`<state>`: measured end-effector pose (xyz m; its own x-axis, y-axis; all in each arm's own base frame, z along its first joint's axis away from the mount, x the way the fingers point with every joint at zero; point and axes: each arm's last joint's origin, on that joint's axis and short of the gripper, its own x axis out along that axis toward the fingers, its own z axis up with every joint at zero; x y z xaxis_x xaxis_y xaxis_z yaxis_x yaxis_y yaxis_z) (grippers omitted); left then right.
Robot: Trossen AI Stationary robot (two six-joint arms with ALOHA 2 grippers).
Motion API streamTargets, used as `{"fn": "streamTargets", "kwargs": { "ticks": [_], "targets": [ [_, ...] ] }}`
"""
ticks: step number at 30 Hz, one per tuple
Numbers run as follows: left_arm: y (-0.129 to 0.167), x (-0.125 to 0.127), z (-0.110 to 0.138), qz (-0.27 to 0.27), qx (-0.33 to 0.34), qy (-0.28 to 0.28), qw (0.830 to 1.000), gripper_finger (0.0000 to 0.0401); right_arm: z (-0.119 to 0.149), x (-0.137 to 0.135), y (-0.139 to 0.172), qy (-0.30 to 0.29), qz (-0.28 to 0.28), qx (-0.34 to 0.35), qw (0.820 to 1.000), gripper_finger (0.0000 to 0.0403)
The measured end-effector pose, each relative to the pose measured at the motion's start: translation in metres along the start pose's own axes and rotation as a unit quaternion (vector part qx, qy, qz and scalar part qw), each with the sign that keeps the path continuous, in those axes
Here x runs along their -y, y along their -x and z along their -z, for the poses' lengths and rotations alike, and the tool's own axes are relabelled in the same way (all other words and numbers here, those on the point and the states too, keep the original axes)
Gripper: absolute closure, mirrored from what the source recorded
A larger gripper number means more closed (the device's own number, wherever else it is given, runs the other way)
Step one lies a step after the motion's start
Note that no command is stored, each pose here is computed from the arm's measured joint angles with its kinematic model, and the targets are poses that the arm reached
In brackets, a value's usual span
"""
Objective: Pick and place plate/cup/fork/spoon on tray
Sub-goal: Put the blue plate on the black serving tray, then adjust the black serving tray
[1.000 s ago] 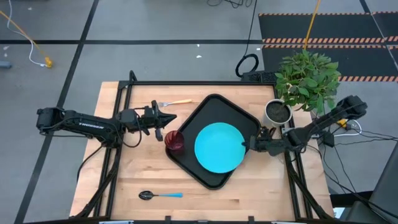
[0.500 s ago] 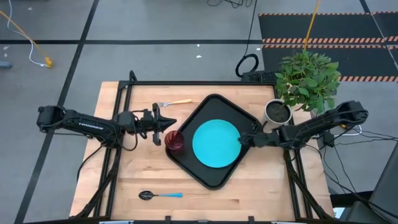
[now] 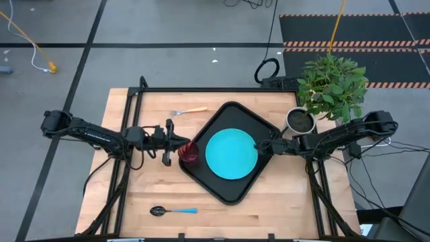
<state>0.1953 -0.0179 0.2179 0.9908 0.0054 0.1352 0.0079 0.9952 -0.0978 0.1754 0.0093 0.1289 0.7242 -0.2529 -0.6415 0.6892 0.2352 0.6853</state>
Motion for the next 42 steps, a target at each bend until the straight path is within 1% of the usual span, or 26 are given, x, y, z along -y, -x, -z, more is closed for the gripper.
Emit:
{"fn": "streamTargets", "kwargs": {
  "ticks": [3,4,7,10,13,16,21,23,25,27,29,32,35,37,39,42],
  "targets": [
    [0.0,0.002,0.0,0.004,0.0,-0.001,1.0,0.0398,-0.002,-0.001,0.001,0.026,-0.007,0.005,1.0,0.027],
    [0.0,0.003,0.0,0.006,0.0,-0.002,1.0,0.0398,-0.003,-0.002,0.001,0.042,-0.01,0.007,0.999,0.0264],
    [0.001,0.004,-0.001,0.009,0.003,-0.008,1.0,0.0398,-0.006,-0.005,0.003,0.135,-0.027,0.013,0.99,0.0254],
    [0.003,0.005,-0.005,0.013,0.014,-0.015,1.0,0.0398,-0.007,-0.01,0.006,0.231,-0.063,-0.005,0.971,0.025],
    [0.006,0.008,-0.011,0.02,0.029,-0.027,0.999,0.0398,-0.008,-0.016,0.01,0.283,-0.106,-0.013,0.953,0.0251],
    [0.009,0.01,-0.014,0.025,0.034,-0.043,0.998,0.0398,-0.007,-0.02,0.015,0.332,-0.137,-0.012,0.933,0.0251],
    [0.012,0.01,-0.016,0.025,0.035,-0.056,0.998,0.0398,0.0,-0.023,0.021,0.438,-0.16,-0.007,0.884,0.0252],
    [0.012,0.009,-0.015,0.025,0.032,-0.058,0.998,0.0398,0.005,-0.024,0.023,0.487,-0.157,-0.02,0.859,0.0252],
    [0.012,0.009,-0.015,0.022,0.031,-0.058,0.998,0.0398,0.01,-0.03,0.028,0.538,-0.147,-0.043,0.829,0.0252],
    [0.012,0.007,-0.016,0.007,0.032,-0.059,0.998,0.0398,0.014,-0.038,0.034,0.583,-0.131,-0.072,0.799,0.0252],
    [0.011,0.005,-0.016,-0.007,0.032,-0.06,0.998,0.0398,0.017,-0.049,0.043,0.625,-0.108,-0.098,0.767,0.0252],
    [0.011,0.004,-0.016,-0.013,0.032,-0.06,0.998,0.0398,0.02,-0.072,0.059,0.682,-0.075,-0.116,0.719,0.0252],
    [0.011,0.004,-0.015,-0.012,0.028,-0.059,0.998,0.0398,0.027,-0.091,0.073,0.74,-0.045,-0.138,0.657,0.0252],
    [0.011,0.004,-0.014,-0.012,0.025,-0.057,0.998,0.0398,0.034,-0.098,0.076,0.775,-0.021,-0.16,0.611,0.0252],
    [0.011,0.004,-0.014,-0.011,0.023,-0.057,0.998,0.0398,0.045,-0.098,0.073,0.801,0.004,-0.196,0.566,0.0252],
    [0.011,0.004,-0.013,-0.011,0.02,-0.057,0.998,0.0398,0.063,-0.09,0.06,0.823,0.046,-0.245,0.511,0.0252]
  ]
}}
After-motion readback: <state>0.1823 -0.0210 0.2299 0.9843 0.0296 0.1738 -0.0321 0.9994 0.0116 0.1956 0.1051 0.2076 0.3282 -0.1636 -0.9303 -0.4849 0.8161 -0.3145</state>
